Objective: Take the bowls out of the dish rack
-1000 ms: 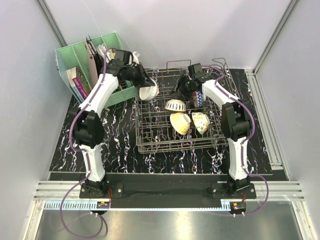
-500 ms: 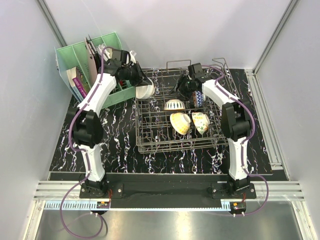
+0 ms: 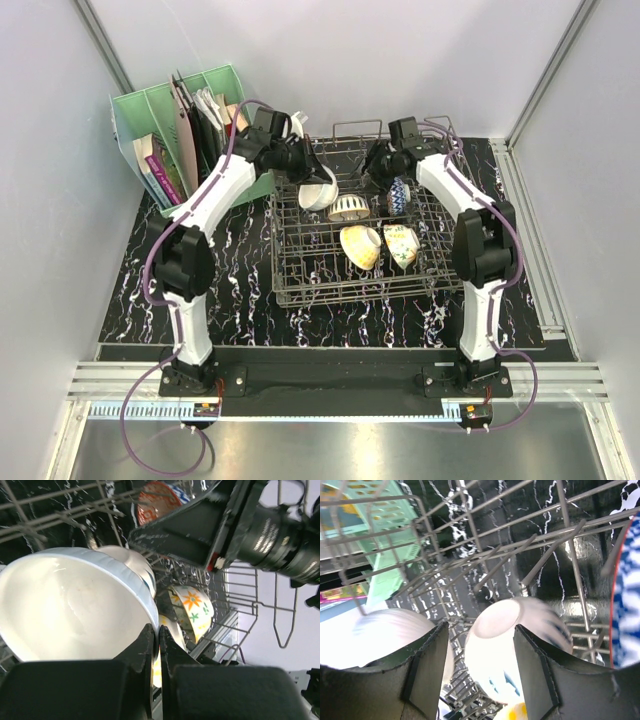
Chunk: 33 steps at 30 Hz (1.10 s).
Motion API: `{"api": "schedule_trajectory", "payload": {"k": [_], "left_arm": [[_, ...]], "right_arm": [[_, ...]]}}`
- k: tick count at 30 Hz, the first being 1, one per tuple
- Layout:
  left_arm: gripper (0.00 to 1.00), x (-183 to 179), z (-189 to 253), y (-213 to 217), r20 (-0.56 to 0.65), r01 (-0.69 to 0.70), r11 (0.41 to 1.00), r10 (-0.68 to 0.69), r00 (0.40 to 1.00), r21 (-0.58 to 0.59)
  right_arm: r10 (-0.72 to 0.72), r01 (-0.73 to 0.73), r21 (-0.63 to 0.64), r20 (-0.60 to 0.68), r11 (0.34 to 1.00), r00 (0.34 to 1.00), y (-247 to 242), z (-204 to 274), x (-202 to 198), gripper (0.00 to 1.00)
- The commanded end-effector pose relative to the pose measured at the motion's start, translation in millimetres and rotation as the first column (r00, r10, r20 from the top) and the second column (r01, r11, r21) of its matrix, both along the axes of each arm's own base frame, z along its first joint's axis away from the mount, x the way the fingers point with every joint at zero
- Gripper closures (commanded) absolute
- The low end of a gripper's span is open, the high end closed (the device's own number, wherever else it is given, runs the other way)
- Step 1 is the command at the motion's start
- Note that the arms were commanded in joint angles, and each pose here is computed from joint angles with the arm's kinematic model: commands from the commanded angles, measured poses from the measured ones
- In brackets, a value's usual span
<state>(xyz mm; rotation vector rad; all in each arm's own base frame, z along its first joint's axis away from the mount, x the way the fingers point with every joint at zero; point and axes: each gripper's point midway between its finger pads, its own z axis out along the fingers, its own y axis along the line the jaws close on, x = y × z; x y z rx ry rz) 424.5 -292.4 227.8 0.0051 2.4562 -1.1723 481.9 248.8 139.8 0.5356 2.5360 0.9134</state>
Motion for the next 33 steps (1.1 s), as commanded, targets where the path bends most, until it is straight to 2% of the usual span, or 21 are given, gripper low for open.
{"api": "schedule_trajectory", "payload": {"k": [1,19,33], "left_arm": [[1.0,-15.8,55.2,6.2,0.119,0.029,0.998,-0.023,0.993,-0.049],[1.0,-38.5,69.7,21.1,0.213,0.037,0.997,-0.05,0.976,0.064],[1.0,-65.8,101.7,78.5,0.353,-0.157,0.949,0.052,0.934,0.275]], "right_arm": [[-0.011,0.006,0.044,0.122,0.999,0.992,-5.5,71.9,-3.9,0.37],[-0.012,0.004,0.047,0.184,0.999,0.983,-14.3,115.1,-25.4,0.36],[0.032,-0.025,-0.038,0.203,0.999,0.979,-30.1,131.7,-48.7,0.36]]}}
